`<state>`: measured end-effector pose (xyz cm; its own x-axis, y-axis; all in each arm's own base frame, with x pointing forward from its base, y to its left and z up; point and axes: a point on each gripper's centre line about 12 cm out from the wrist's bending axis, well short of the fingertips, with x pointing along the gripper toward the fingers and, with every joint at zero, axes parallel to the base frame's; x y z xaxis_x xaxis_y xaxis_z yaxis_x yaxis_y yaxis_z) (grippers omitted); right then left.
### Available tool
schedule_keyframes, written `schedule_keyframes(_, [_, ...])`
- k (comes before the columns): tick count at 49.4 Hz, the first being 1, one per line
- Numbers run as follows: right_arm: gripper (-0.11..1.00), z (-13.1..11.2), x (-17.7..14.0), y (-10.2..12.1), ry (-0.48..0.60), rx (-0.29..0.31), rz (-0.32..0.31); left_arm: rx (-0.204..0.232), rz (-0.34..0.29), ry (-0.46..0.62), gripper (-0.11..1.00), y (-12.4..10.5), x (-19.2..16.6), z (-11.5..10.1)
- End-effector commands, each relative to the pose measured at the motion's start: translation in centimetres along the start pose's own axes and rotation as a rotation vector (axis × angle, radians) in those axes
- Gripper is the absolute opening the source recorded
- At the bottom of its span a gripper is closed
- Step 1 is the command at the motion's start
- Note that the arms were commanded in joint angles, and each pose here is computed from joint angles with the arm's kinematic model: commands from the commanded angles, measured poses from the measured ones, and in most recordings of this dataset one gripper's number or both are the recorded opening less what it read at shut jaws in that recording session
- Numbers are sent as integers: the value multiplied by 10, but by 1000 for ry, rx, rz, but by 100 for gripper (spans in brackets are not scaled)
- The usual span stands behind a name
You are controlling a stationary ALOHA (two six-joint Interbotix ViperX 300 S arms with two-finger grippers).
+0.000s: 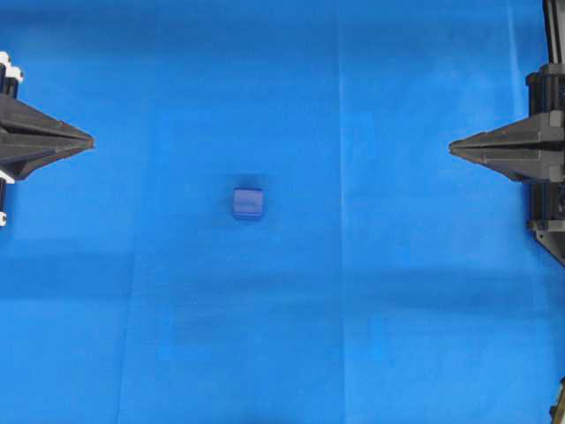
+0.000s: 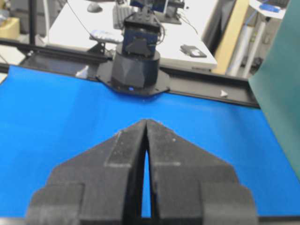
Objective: Handover the blue block to the right arm after grasping it with the left arm, then place it in the designated position.
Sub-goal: 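Open the left gripper wide at its rest position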
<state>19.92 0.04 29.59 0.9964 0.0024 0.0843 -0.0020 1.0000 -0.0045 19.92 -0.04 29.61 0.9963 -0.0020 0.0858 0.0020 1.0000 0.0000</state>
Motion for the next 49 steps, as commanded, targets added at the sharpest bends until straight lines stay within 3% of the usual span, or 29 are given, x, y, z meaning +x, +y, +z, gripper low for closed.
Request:
schedule_keyframes(1, [1, 12, 3, -1, -31, -5, -7, -3, 1, -9, 0, 0, 0, 5])
schedule_keyframes(39, [-2, 10, 5, -3, 60, -10, -12, 0, 1, 0, 1, 0, -4, 7])
schedule_keyframes(43, [-2, 10, 5, -3, 63, -8, -12, -3, 0, 2, 13, 0, -3, 7])
schedule_keyframes(49, [0, 11, 5, -3, 60, -5, -12, 0, -1, 5, 48, 0, -3, 6])
